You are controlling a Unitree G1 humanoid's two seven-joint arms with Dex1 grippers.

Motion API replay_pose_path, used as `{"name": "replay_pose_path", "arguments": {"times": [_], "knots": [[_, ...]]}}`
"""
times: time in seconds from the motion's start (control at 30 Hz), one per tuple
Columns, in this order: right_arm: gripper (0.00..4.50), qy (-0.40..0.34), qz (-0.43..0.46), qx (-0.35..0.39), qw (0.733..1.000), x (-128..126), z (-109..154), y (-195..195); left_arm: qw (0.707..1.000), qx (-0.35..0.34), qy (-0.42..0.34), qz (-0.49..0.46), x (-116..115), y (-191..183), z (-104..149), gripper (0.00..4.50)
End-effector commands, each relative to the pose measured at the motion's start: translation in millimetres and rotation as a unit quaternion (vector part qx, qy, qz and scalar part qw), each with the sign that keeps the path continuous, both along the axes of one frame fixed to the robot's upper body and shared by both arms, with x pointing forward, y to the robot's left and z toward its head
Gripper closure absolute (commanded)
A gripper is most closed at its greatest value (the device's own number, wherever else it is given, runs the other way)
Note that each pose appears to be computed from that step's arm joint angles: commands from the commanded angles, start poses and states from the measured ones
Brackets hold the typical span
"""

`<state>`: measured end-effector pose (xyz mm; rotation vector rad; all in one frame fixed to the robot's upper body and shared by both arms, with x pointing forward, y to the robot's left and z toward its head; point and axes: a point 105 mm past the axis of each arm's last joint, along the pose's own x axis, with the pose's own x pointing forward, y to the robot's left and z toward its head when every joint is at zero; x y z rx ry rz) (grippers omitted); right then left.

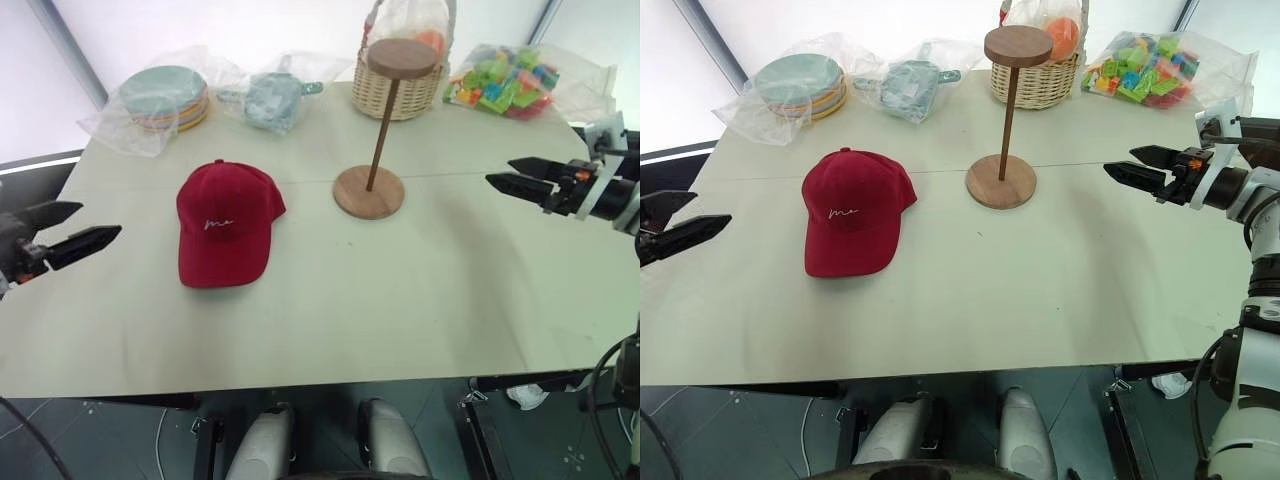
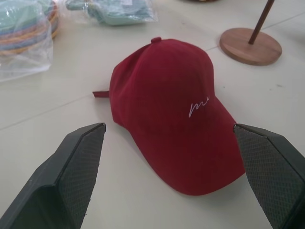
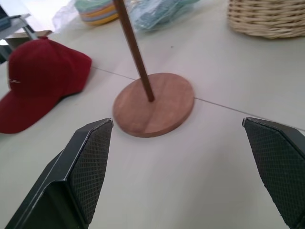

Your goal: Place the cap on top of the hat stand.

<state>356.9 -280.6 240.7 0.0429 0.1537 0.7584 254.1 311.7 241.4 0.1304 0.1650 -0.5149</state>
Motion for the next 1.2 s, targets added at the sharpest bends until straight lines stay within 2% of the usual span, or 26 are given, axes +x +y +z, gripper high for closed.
{"name": "replay_pose_path", "arguments": {"times": [0.03, 0.13, 0.2, 0.27, 0.53, 0.63, 0.73, 0.87, 1.07, 1.2], "knots": [[0.0, -0.014, 0.098, 0.009, 0.995, -33.2, 37.6, 26.4, 1.0, 0.016, -0.017, -0.001, -7.0, -3.7, 10.9, 0.04], [0.0, 0.007, 0.156, -0.007, 0.988, -59.8, 53.7, 44.4, 1.0, 0.017, -0.013, 0.004, -8.0, -0.7, 8.1, 0.04], [0.0, -0.001, 0.179, 0.01, 0.984, -70.7, 72.5, 53.7, 1.0, 0.019, -0.008, 0.007, -7.3, 1.0, 4.5, 0.04], [0.0, -0.006, 0.202, 0.009, 0.979, -79.8, 80.7, 63.7, 1.0, 0.018, -0.006, 0.007, -5.7, 0.6, 1.9, 0.04], [0.0, -0.023, 0.213, -0.002, 0.977, -79.9, 77.6, 77.1, 0.999, 0.042, -0.009, 0.014, 4.9, 0.9, -5.0, 0.04], [0.0, -0.019, 0.211, -0.013, 0.977, -77.5, 70.1, 75.3, 0.995, 0.094, -0.034, 0.029, 14.9, 8.3, 0.2, 0.04], [0.0, -0.019, 0.216, -0.019, 0.976, -76.8, 65.6, 75.8, 0.982, 0.181, -0.031, -0.04, 10.9, -5.6, -11.7, 0.04], [0.0, -0.014, 0.206, -0.034, 0.978, -72.1, 57.1, 70.8, 0.951, 0.28, -0.047, -0.122, 4.2, -19.9, -31.4, 0.04], [0.0, -0.009, 0.182, -0.036, 0.983, -65.1, 50.8, 58.2, 0.925, 0.331, -0.108, -0.151, 3.3, -33.0, -57.4, 0.04], [0.0, -0.002, 0.164, -0.035, 0.986, -58.5, 44.1, 49.7, 0.889, 0.391, -0.149, -0.185, -0.1, -42.7, -85.5, 0.04]]}}
